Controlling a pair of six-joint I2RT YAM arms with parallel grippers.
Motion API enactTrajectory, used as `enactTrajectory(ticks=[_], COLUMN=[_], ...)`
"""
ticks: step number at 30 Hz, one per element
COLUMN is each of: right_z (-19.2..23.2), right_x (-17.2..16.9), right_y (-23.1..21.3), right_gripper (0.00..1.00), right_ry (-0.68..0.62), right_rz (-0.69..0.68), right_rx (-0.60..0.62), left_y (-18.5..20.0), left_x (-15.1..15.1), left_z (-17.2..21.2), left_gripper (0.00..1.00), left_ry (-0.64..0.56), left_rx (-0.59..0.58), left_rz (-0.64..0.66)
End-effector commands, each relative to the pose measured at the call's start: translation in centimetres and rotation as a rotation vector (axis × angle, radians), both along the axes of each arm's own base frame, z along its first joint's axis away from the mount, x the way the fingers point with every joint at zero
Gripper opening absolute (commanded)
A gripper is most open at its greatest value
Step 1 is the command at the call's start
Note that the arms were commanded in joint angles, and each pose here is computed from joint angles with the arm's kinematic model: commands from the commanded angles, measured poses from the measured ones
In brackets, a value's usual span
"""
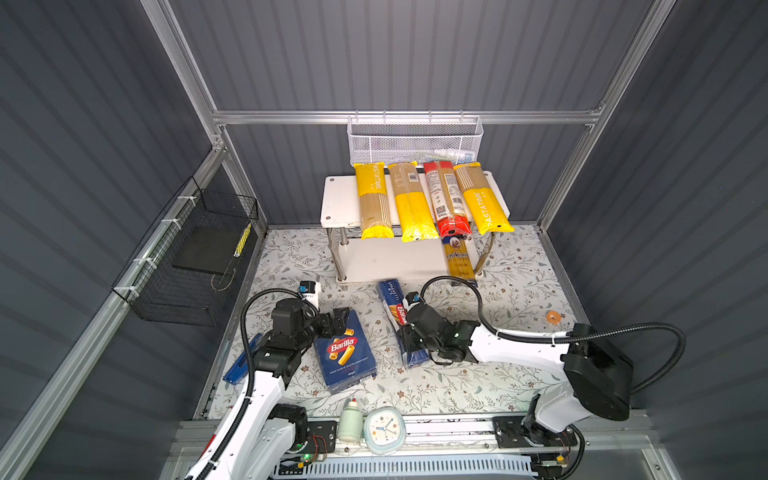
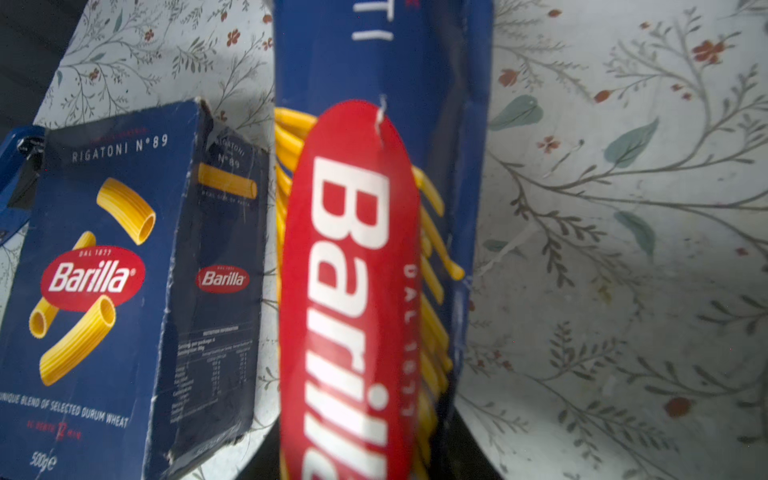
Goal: Place and organize the pasta boxes and bags onto the shelf
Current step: 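Carry the Spaghetti N°5 box upright toward the shelf's lower tier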
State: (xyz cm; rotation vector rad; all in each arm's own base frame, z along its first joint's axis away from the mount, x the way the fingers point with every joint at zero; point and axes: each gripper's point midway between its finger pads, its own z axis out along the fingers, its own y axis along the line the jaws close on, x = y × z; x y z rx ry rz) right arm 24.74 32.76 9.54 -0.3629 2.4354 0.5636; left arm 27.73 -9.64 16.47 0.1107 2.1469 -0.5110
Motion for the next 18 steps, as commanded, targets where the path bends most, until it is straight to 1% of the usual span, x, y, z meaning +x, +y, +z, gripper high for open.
enactTrajectory(ticks=[1,6,10,18], right_z=[4.8,5.7,6.6,7.0], right_x=[2.6,4.6,6.2,9.1], right_y=[0.0,-2.3,-3.8,-4.8], right_gripper=[0.29,0.30,0.30,0.28], right_ry=[-0.113,-0.113,-0.147,-0.151], right_rz=[-0.059,-0.105,-0.141,-0.167], right_rx=[0.115,0.103,0.091,0.077], left_y=[-0.3,-0.5,-0.5,-0.6], left_x=[0.3,0.5,0.7,0.6], left_z=[1.4,1.1,0.7,0.2], left_gripper=[0.99,0.99,0.99,0.99], left_ry=[-0.019,-0.001,0.001,0.024], left_rx=[-0.010,-0.016,-0.015,-0.024], left_rz=[-0.020,-0.025,-0.017,-0.022])
